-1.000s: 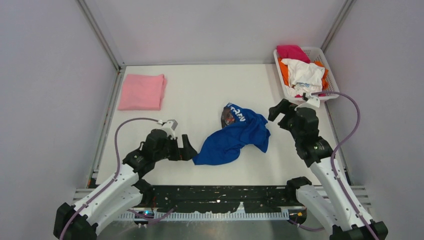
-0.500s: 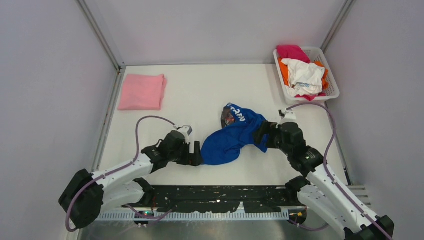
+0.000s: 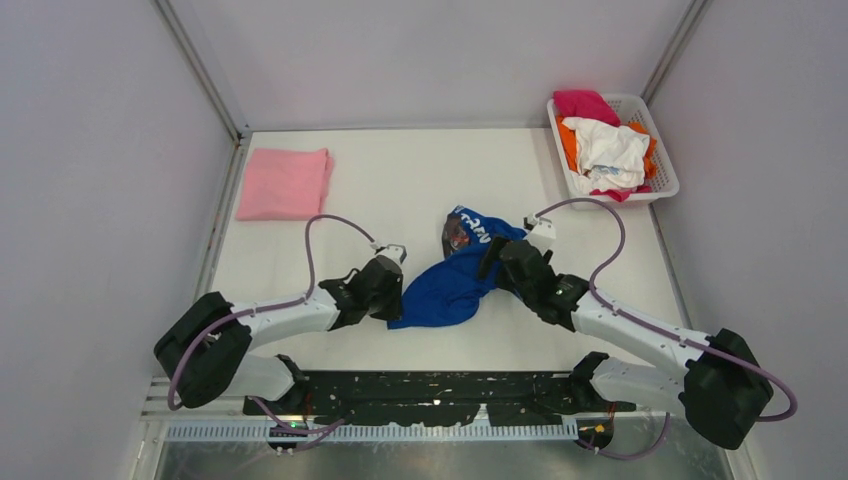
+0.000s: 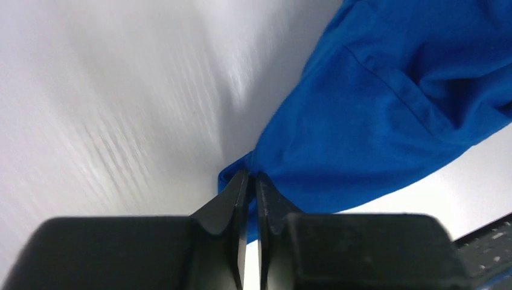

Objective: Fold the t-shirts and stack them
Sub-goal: Flatten out the tshirt

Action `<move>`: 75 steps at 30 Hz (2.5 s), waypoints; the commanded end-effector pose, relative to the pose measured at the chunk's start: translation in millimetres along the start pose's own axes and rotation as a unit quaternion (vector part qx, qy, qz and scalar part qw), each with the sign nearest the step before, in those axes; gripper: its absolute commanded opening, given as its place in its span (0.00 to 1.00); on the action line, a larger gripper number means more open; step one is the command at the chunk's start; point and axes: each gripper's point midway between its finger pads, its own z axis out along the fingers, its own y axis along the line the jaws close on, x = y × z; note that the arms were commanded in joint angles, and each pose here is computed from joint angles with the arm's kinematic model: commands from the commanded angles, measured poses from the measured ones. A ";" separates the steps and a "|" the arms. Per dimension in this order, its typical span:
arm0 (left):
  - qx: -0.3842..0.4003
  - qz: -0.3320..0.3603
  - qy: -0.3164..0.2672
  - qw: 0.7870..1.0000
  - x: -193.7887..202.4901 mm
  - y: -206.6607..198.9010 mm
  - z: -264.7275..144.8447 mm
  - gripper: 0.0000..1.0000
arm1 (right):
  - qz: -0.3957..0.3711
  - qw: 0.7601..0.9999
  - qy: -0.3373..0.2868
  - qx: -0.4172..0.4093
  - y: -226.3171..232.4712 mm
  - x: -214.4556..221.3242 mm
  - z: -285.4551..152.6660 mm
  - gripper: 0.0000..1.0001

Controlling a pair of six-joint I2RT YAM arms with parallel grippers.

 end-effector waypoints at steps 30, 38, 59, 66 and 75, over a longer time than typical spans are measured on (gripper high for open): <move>-0.061 -0.023 -0.125 0.990 -46.5 22.6 -35.7 0.00 | 0.008 0.986 -0.110 0.125 -20.1 -44.4 25.3 0.06; -0.138 -0.052 -0.245 0.958 -132.2 48.5 -103.0 0.00 | -0.035 0.967 -0.220 0.125 -54.7 -126.4 -44.3 0.05; -0.039 -0.005 -0.628 0.777 -256.9 26.0 -473.1 0.00 | -0.072 0.846 -0.506 -0.151 26.8 -319.2 -352.2 0.05; 0.082 0.048 -0.681 0.727 -212.2 3.1 -553.9 0.00 | -0.093 0.790 -0.532 -0.289 48.4 -305.5 -454.1 0.05; 0.139 0.074 -0.676 0.720 -197.4 -14.5 -569.9 0.00 | -0.090 0.789 -0.529 -0.301 56.6 -317.0 -473.1 0.05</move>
